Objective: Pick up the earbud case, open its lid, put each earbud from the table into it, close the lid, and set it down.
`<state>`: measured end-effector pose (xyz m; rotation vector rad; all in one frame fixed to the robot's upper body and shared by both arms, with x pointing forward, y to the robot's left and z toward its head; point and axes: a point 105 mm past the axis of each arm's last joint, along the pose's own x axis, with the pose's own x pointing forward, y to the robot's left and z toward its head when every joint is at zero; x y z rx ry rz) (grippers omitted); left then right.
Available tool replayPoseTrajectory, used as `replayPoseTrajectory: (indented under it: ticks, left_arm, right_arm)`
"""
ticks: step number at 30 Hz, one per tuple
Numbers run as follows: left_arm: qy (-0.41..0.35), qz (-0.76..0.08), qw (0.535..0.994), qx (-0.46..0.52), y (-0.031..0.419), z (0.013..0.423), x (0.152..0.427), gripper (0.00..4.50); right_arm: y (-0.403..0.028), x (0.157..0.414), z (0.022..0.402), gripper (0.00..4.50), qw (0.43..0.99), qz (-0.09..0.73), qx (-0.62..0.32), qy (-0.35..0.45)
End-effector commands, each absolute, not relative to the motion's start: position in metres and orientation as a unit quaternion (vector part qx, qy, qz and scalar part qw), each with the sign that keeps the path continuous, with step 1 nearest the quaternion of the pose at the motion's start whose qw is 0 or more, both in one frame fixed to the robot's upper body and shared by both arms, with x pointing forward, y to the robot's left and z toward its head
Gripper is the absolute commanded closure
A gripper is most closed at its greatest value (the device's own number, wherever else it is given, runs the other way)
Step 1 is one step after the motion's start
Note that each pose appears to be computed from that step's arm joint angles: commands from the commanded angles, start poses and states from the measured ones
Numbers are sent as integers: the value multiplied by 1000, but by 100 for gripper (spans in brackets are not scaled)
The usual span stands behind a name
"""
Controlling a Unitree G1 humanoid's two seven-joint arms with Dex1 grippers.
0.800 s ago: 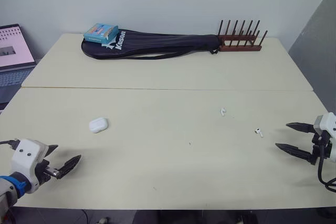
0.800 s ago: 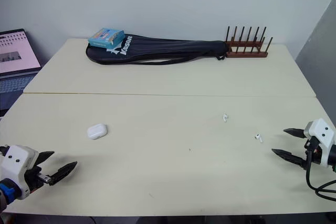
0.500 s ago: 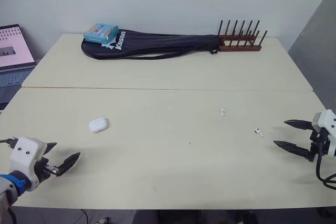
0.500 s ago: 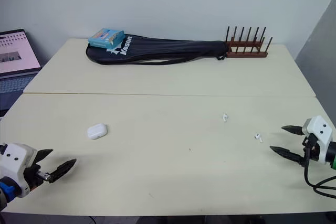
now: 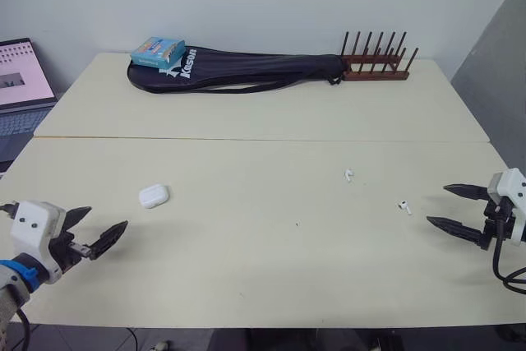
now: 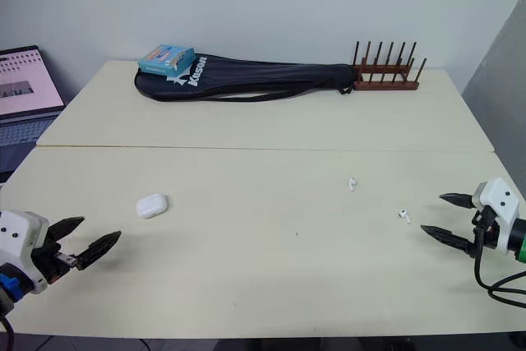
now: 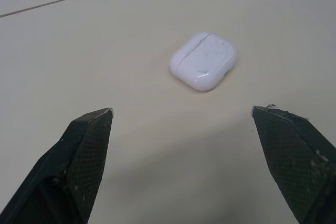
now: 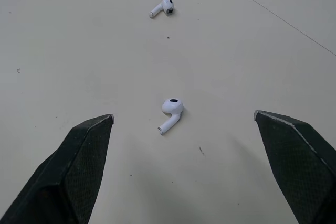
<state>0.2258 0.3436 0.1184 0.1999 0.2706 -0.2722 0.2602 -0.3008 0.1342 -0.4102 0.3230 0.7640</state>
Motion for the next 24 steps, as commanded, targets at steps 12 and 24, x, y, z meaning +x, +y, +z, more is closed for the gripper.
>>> replayPoseTrajectory:
  ticks: [12, 24]
  left_arm:
    - [105, -161, 975, 108, 335, 134, 234, 4]
    - [105, -171, 974, 105, 331, 133, 236, 4]
  right_arm:
    - [-300, 257, 146, 0, 900, 363, -198, 139]
    - [-298, 256, 147, 0, 901, 364, -194, 137]
